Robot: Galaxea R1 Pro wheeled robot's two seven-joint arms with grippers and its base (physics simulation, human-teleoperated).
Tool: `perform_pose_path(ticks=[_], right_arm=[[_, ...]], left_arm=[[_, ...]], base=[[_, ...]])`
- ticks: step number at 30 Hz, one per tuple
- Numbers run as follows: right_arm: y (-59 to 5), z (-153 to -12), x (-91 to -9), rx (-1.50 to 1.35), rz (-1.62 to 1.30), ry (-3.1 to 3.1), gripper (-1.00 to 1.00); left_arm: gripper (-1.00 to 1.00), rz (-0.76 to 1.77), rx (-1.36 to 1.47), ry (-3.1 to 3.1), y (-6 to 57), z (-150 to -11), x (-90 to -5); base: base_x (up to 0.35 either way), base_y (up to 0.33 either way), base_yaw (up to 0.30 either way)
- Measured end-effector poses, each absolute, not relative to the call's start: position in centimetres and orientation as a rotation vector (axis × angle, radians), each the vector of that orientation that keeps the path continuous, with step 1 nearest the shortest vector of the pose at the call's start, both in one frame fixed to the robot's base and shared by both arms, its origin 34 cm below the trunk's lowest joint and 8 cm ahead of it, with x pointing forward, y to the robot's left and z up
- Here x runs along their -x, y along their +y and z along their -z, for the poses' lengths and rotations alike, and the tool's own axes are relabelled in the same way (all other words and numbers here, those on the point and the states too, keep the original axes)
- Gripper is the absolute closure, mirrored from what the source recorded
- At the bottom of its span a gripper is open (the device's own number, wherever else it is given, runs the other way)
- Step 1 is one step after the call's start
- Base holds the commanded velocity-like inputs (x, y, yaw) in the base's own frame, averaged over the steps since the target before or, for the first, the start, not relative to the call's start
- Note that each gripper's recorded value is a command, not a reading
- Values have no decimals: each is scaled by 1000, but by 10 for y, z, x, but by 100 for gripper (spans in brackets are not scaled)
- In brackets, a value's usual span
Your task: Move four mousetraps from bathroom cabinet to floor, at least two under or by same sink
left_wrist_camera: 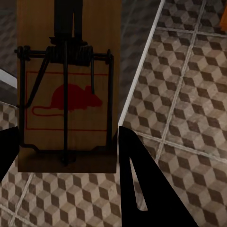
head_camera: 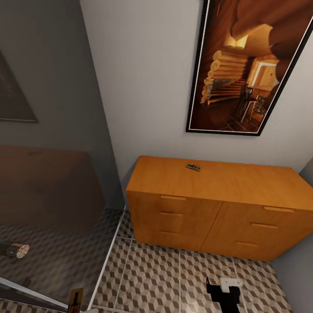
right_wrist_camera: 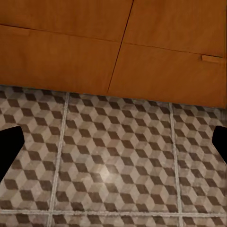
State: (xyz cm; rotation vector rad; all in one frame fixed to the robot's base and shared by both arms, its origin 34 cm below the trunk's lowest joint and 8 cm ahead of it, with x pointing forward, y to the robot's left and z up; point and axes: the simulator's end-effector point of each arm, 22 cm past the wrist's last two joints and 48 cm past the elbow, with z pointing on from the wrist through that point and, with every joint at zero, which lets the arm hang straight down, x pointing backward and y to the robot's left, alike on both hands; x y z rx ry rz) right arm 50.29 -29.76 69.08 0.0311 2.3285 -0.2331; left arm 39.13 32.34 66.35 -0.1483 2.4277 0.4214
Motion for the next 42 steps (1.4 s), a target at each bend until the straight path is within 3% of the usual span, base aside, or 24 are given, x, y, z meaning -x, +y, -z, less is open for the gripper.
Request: perform_pose_path(ticks=[17,35,42], right_arm=[[-323,-782,-617,-50,310,2208,-100],[-293,-866,-666,31,252,2243,-100],[-311,-903,-676,-37,260,2253,-100]], left_arm=[[100,-418,149,2429,321,-663,-391],[100,-417,149,2428,321,-663,-391],[100,-417,149,2428,321,-663,-391]], base=[[0,0,0],[0,0,0],[0,0,0]])
